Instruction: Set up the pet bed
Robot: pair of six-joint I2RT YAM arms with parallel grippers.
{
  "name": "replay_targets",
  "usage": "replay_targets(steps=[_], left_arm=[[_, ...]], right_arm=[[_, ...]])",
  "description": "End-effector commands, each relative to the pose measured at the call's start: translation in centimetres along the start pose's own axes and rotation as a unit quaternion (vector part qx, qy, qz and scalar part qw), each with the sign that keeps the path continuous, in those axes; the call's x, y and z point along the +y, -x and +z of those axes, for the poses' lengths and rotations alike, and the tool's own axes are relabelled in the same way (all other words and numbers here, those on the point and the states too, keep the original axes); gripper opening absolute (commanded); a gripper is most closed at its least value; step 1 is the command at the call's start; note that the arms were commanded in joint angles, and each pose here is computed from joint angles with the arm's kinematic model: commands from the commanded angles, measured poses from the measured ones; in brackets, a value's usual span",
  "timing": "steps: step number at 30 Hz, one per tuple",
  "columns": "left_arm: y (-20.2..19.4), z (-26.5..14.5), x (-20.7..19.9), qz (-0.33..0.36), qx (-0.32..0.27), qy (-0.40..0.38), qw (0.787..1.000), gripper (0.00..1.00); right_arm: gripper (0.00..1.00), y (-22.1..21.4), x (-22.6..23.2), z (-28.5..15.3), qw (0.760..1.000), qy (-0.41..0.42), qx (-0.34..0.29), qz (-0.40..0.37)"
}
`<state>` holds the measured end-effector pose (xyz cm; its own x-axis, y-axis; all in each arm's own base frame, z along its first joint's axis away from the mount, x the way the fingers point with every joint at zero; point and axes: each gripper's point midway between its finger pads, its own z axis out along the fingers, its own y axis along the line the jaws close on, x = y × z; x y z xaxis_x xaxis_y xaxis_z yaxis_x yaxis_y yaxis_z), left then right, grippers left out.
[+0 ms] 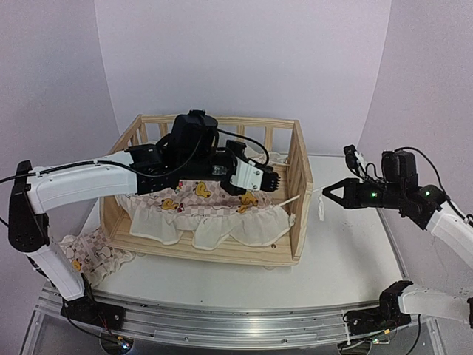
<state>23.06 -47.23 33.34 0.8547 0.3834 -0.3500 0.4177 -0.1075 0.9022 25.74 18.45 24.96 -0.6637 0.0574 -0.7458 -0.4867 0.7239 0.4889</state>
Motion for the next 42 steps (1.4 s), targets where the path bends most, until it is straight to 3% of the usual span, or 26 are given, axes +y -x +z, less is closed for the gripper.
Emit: replay_targets(steps=[1, 4, 6, 11, 15, 23, 27, 31, 38, 42], left_arm=[[1.3, -0.9, -3.5, -0.095, -0.029, -0.083, 0.992, 0.0], [1.8, -0.3, -4.2, -0.167, -0.035, -0.101, 0.98, 0.02], [3.0, 0.0, -6.0, -0.202, -0.054, -0.126, 0.97, 0.12], [5.9, 1.5, -12.0, -0.19, -0.076, -0.158, 0.966, 0.42], [5.4, 3.7, -10.6, -0.199, -0.066, -0.091, 0.974, 0.53], [3.1, 6.8, -10.2, -0.227, -0.033, -0.023, 0.973, 0.58], [1.8, 8.1, -11.1, -0.239, -0.013, -0.031, 0.97, 0.59], [1.2, 9.3, -12.3, -0.24, -0.001, -0.047, 0.97, 0.54], [-0.4, 10.2, -11.7, -0.233, 0.016, -0.036, 0.972, 0.37], [-1.3, 9.8, -12.6, -0.235, 0.033, -0.062, 0.969, 0.44]], right_arm=[[0.0, 2.1, 1.0, -0.1, 1.0, 0.011, -0.011, -0.008], [0.0, 2.4, 1.1, 0.2, 1.0, 0.013, -0.01, 0.001], [0.0, 2.3, 1.1, 0.4, 1.0, 0.014, -0.007, 0.008], [0.0, 1.9, 0.9, 0.5, 1.0, 0.015, -0.003, 0.018], [0.0, 1.8, 1.1, 0.2, 1.0, 0.018, -0.007, 0.016], [0.0, 1.5, 1.1, 0.1, 1.0, 0.022, -0.011, 0.008], [0.0, 1.6, 1.5, 0.0, 0.999, 0.03, -0.011, -0.001], [0.0, 1.6, 1.5, 0.0, 0.999, 0.031, -0.01, -0.003], [0.0, 1.6, 1.7, 0.0, 0.999, 0.036, -0.011, -0.004], [0.0, 1.7, 1.7, -0.1, 0.999, 0.037, -0.013, -0.007]])
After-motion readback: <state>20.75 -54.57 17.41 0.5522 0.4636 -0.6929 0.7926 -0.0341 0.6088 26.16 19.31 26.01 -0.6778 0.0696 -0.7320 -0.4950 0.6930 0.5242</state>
